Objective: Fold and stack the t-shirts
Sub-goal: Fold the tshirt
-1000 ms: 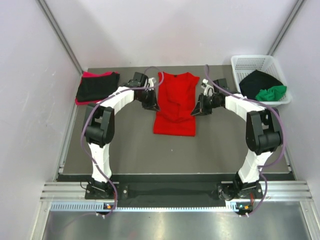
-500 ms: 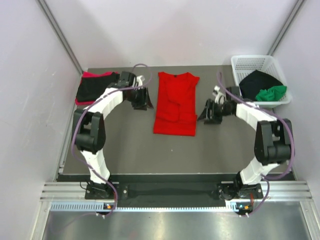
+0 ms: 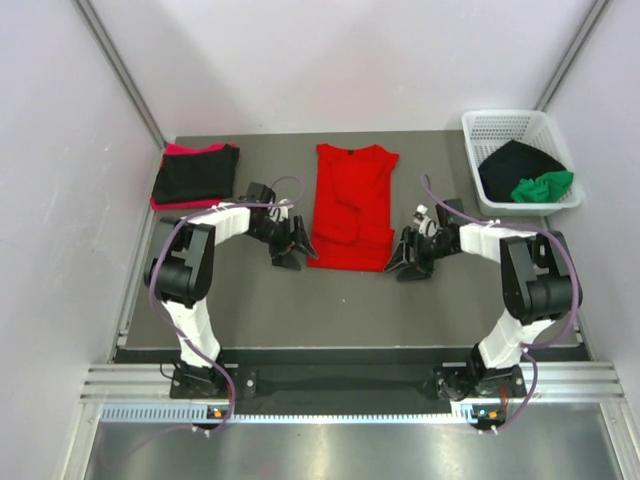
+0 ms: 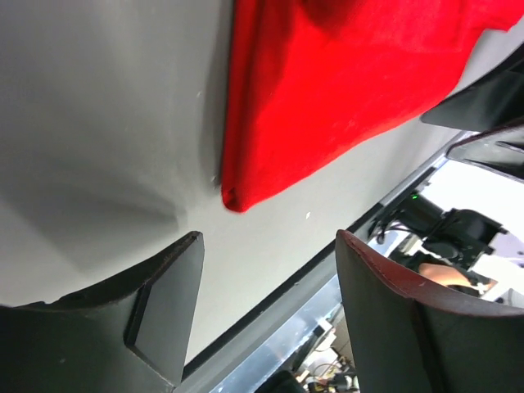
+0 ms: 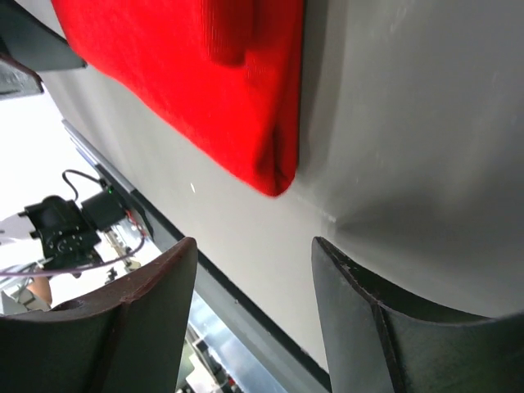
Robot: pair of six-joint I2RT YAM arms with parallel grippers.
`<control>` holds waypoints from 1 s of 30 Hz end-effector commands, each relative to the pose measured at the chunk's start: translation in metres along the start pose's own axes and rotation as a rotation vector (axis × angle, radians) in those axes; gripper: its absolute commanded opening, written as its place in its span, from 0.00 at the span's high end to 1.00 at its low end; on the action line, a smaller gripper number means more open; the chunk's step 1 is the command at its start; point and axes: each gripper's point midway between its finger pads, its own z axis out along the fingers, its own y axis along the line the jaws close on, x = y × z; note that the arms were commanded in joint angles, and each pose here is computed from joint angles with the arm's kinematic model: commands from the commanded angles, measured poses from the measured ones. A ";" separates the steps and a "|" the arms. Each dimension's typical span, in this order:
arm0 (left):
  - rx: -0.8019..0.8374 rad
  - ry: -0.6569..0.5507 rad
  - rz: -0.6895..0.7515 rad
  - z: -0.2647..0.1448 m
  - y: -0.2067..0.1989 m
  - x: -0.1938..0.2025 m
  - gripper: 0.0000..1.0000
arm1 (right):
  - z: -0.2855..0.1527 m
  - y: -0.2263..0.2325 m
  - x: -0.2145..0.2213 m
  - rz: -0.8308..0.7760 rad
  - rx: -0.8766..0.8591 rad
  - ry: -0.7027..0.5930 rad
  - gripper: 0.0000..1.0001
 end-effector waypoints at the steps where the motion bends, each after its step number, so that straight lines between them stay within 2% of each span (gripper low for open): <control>1: 0.072 -0.016 -0.002 0.004 -0.013 -0.013 0.31 | 0.004 0.017 -0.019 -0.030 -0.046 -0.039 0.42; 11: 0.061 0.013 -0.028 0.016 -0.003 -0.015 0.39 | 0.018 0.013 -0.015 0.007 -0.039 -0.016 0.43; 18: 0.057 0.033 -0.044 0.021 0.002 -0.013 0.47 | 0.024 0.014 -0.031 0.004 -0.034 -0.032 0.47; 24: 0.053 0.038 -0.052 0.023 0.004 -0.013 0.49 | 0.026 0.016 -0.041 -0.006 -0.034 -0.039 0.50; 27: 0.053 0.038 -0.055 0.024 0.005 -0.014 0.54 | 0.027 0.015 -0.039 -0.003 -0.035 -0.034 0.55; 30: 0.062 0.040 -0.060 0.027 0.005 -0.015 0.70 | 0.026 0.014 -0.035 -0.007 -0.038 -0.029 0.66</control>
